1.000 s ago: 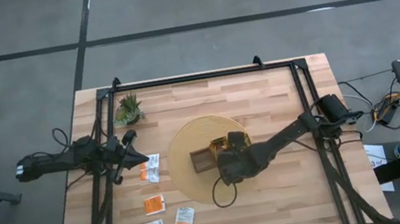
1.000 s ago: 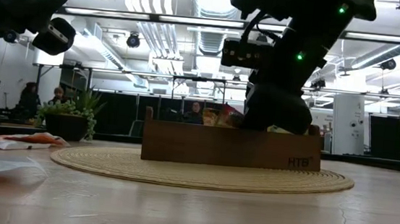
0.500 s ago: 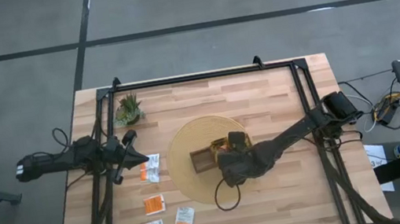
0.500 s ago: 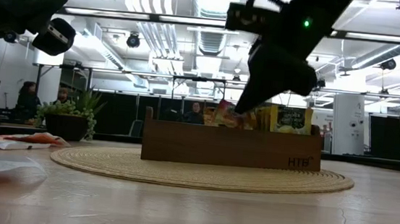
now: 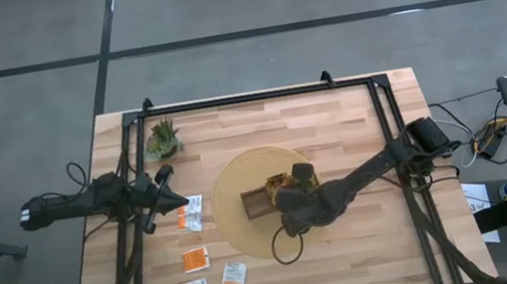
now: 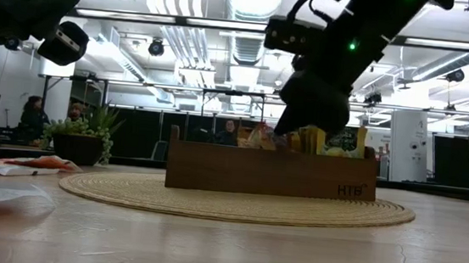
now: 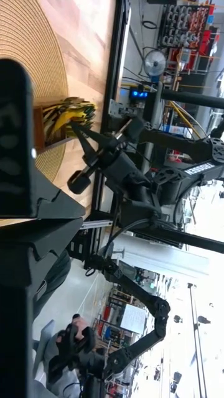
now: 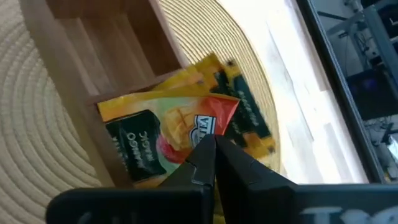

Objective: Pick & Place Tea
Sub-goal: Put the orange tea bag into the middle of the wooden organizer

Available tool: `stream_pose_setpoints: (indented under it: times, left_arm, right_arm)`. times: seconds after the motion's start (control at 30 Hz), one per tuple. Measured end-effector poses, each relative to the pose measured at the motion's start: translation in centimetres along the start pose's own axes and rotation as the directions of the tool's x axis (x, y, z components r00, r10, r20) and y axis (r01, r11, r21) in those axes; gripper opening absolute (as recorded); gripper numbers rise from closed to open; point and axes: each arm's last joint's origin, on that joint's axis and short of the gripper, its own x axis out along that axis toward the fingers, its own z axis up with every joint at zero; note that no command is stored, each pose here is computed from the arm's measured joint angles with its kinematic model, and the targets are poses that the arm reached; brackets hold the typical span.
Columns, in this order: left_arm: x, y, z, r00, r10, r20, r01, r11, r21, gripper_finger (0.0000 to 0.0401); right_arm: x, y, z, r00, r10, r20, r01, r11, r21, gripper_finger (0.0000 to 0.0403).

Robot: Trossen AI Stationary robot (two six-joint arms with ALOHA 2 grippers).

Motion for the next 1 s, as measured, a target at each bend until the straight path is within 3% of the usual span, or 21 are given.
stream_pose_setpoints:
  times: [0.4,0.5,0.67,0.87,1.0]
  left_arm:
    - [0.0,0.0,-0.1,1.000,0.002,-0.007,-0.002,1.000,-0.002,0.0000]
    - [0.0,0.0,-0.1,1.000,0.001,-0.007,-0.001,1.000,-0.002,0.0000]
    - [0.0,0.0,-0.1,1.000,0.002,-0.009,-0.002,1.000,-0.002,0.0000]
    - [0.0,0.0,-0.1,1.000,0.002,-0.009,-0.002,1.000,-0.002,0.0000]
    - [0.0,0.0,-0.1,1.000,0.002,-0.009,-0.002,1.000,-0.002,0.0000]
  right_arm:
    - [-1.1,0.4,1.2,0.998,0.054,0.042,-0.053,0.998,-0.021,0.0008]
    - [-1.1,0.6,1.2,0.994,0.109,0.023,-0.108,0.994,-0.021,0.0008]
    - [-0.4,0.6,0.8,0.989,0.149,0.011,-0.149,0.989,-0.005,0.0008]
    - [0.8,1.0,0.5,0.969,0.227,0.097,-0.231,0.972,0.032,0.0008]
    - [1.7,0.7,-0.3,0.972,0.229,0.057,-0.231,0.972,0.037,0.0008]
